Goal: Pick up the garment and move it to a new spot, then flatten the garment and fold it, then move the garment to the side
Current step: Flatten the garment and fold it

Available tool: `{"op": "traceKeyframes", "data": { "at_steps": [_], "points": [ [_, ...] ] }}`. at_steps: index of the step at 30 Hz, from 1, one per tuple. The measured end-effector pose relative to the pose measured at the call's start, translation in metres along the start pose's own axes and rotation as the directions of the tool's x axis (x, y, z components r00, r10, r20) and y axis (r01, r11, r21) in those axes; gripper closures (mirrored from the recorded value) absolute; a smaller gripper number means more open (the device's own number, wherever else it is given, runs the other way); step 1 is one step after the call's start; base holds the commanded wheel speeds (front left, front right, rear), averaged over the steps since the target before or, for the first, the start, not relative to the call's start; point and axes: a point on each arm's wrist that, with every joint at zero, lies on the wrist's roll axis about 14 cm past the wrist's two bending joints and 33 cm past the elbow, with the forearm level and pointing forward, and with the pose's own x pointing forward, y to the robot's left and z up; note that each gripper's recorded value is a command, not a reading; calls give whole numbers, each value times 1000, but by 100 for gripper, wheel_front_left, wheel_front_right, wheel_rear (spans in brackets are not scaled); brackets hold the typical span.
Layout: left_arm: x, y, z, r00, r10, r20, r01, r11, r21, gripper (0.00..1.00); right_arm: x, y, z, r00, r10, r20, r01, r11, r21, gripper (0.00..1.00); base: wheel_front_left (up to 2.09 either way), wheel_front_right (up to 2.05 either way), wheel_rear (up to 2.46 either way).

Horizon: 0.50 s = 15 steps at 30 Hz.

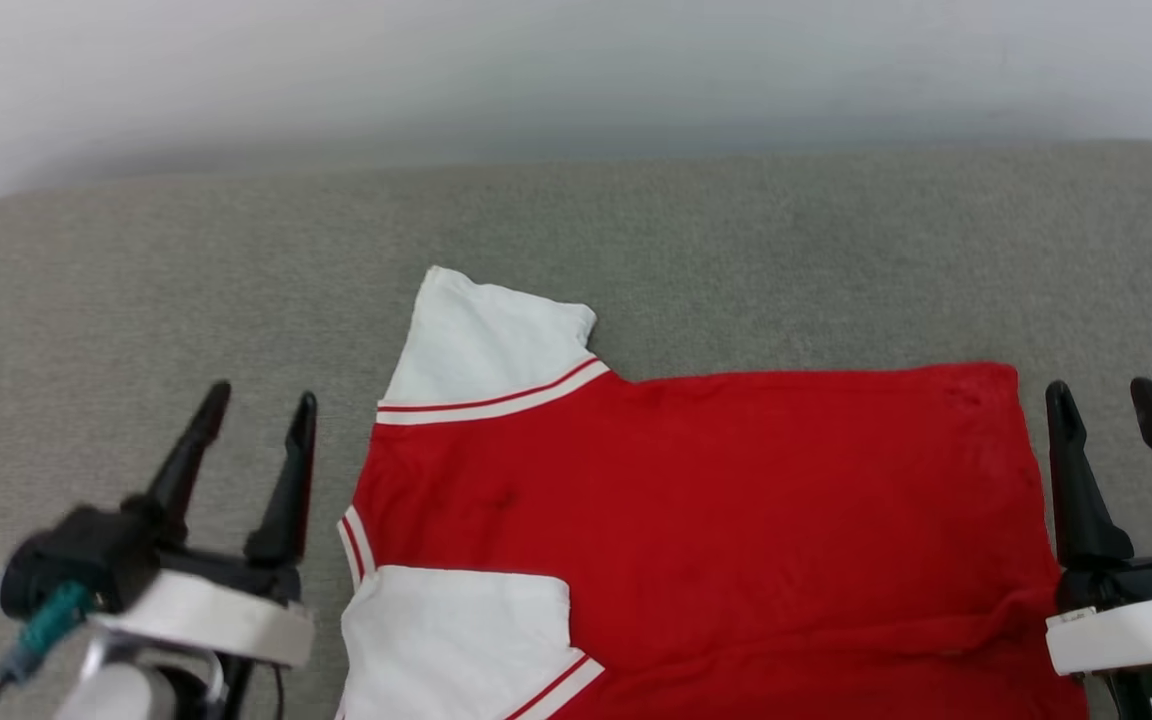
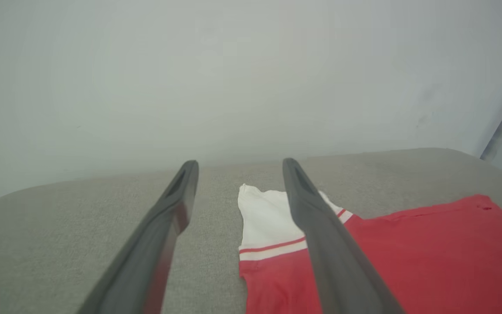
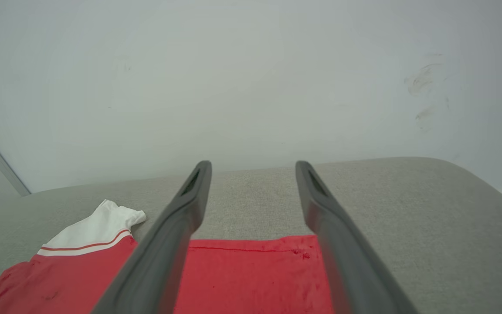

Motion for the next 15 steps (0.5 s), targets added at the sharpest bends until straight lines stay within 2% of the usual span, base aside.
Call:
{"op": "traceKeyframes", "data": {
  "at_steps": [6,10,13,15],
  "points": [
    [60,8,-5,986,-106,-126,111,993,39,0,7,-15,-12,998,-50,-26,50,999,2,0,0,0,0],
    [102,7,-14,948,-173,-268,192,980,46,0,9,-24,-23,996,-82,-45,82,997,1,0,0,0,0],
    [127,7,-33,884,-204,-421,231,973,15,0,7,-31,-32,992,-111,-64,112,994,4,0,0,0,0],
    [133,13,-57,797,-190,-573,242,970,16,0,5,-35,-37,989,-129,-77,130,991,10,0,0,0,0]
  ]
}}
